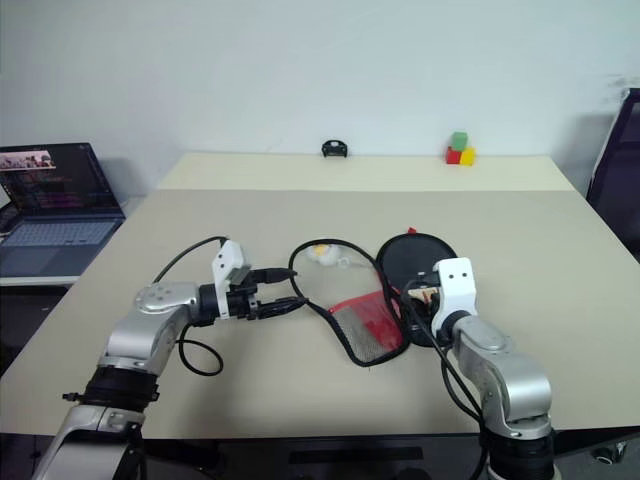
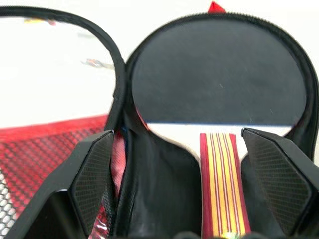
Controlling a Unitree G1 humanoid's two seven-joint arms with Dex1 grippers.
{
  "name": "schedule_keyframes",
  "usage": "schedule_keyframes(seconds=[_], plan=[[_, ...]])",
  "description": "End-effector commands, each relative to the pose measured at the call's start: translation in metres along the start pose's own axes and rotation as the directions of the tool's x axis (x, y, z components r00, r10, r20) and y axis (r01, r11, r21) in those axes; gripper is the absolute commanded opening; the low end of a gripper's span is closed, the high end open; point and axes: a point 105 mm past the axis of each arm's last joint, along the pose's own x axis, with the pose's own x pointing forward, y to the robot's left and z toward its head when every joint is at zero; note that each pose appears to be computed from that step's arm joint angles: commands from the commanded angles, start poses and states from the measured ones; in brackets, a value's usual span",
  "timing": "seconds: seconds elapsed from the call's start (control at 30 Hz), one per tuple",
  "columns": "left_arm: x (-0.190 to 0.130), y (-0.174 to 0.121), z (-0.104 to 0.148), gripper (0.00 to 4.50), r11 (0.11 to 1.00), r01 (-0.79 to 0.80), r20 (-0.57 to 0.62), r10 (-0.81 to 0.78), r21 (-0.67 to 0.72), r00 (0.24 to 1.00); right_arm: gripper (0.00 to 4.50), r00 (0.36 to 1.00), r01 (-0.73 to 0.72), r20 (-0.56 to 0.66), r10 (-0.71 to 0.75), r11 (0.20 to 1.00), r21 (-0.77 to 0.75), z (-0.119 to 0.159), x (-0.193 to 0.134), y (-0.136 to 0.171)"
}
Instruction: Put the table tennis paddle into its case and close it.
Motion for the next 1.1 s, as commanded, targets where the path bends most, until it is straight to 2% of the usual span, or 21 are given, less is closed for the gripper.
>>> schedule_keyframes(seconds=[0.03,0.23,0.37,0.63,0.77,0.87,1.1], plan=[[-0.002,0.004,0.013,3.66,0.999,-0.022,0.038,0.021,0.037,0.999,4.48,0.993,-0.020,0.115,0.019,1.000,0.000,0.023,-0.009,-0.007],[-0.010,0.006,0.007,3.66,0.998,-0.057,0.031,0.056,0.013,0.998,4.48,0.962,-0.171,0.209,0.178,0.984,-0.052,0.046,-0.020,-0.002],[-0.027,0.010,-0.004,3.66,0.994,-0.104,0.000,0.104,-0.011,0.995,4.48,0.914,-0.340,0.188,0.359,0.932,-0.124,0.051,-0.035,0.005],[-0.038,0.008,-0.018,3.66,0.990,-0.132,-0.031,0.131,-0.040,0.991,4.48,0.808,-0.548,0.120,0.577,0.810,-0.209,0.060,-0.059,0.008],[-0.034,0.007,-0.019,3.66,0.991,-0.129,-0.032,0.128,-0.042,0.991,4.48,0.766,-0.611,0.071,0.639,0.758,-0.231,0.062,-0.065,0.007],[-0.027,0.004,-0.021,3.66,0.992,-0.115,-0.032,0.114,-0.045,0.993,4.48,0.771,-0.602,0.060,0.633,0.758,-0.251,0.065,-0.063,0.002],[0.024,-0.001,-0.004,3.66,0.999,-0.026,0.036,0.027,-0.024,0.999,4.48,0.773,-0.612,0.017,0.635,0.752,-0.244,0.055,-0.058,-0.001]])
